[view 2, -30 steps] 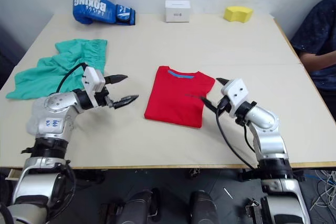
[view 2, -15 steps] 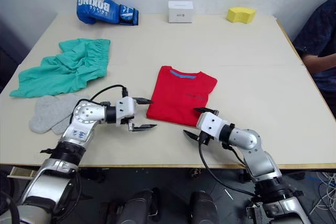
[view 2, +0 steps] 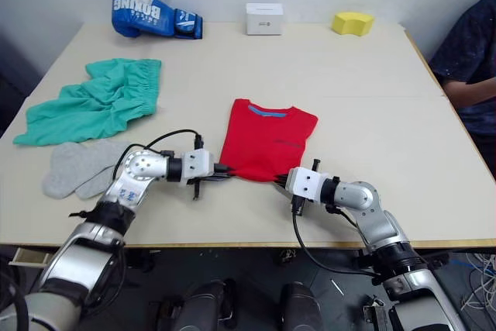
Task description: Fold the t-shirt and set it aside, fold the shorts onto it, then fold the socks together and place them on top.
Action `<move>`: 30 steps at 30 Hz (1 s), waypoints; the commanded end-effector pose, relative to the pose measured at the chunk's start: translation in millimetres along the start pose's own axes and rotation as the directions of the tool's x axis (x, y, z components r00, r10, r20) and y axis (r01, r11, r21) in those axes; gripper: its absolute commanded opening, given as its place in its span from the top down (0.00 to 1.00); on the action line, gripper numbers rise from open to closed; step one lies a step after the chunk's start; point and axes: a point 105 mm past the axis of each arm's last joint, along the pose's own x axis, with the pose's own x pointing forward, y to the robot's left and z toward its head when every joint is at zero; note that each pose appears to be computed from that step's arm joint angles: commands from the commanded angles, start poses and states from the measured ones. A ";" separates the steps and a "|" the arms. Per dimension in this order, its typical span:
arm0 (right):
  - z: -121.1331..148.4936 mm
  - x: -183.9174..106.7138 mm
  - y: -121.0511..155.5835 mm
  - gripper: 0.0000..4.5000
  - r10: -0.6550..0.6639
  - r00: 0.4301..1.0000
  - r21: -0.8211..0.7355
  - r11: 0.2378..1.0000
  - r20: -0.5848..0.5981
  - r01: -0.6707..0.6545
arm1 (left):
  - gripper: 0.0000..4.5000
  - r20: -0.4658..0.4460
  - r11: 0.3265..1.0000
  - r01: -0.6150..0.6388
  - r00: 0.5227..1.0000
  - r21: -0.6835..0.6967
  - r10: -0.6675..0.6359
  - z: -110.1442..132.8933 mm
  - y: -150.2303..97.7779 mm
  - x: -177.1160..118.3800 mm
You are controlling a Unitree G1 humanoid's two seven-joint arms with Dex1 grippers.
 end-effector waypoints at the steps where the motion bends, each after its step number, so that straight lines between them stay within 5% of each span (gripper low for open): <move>1: 16.7 -11.3 4.8 1.00 0.047 0.997 -0.046 0.998 0.058 -0.045 | 1.00 -0.003 1.000 0.020 1.000 -0.020 -0.020 2.4 -22.7 -16.6; 18: 25.2 -39.4 57.0 1.00 0.157 0.986 -0.013 0.988 0.050 -0.157 | 1.00 -0.106 0.990 -0.053 0.994 -0.133 0.039 18.2 -99.6 -60.7; 20: 28.1 -40.0 56.7 1.00 0.133 0.987 0.076 0.987 0.088 -0.139 | 0.89 -0.107 0.982 -0.103 0.990 -0.161 0.087 18.7 -96.7 -60.8; 26: 42.0 -53.8 66.5 0.60 0.192 0.974 0.129 0.970 0.120 -0.208 | 0.50 -0.065 0.975 -0.136 0.990 -0.173 0.127 29.5 -93.4 -68.4; 28: 56.9 -62.0 66.7 0.44 0.221 0.960 0.171 0.953 0.170 -0.250 | 0.50 -0.033 0.974 -0.090 0.996 -0.206 0.085 34.9 -96.7 -79.3; 30: 74.0 -67.1 58.6 0.46 0.215 0.950 0.224 0.938 0.228 -0.266 | 0.54 0.005 0.970 -0.078 0.997 -0.232 0.082 42.0 -90.7 -89.2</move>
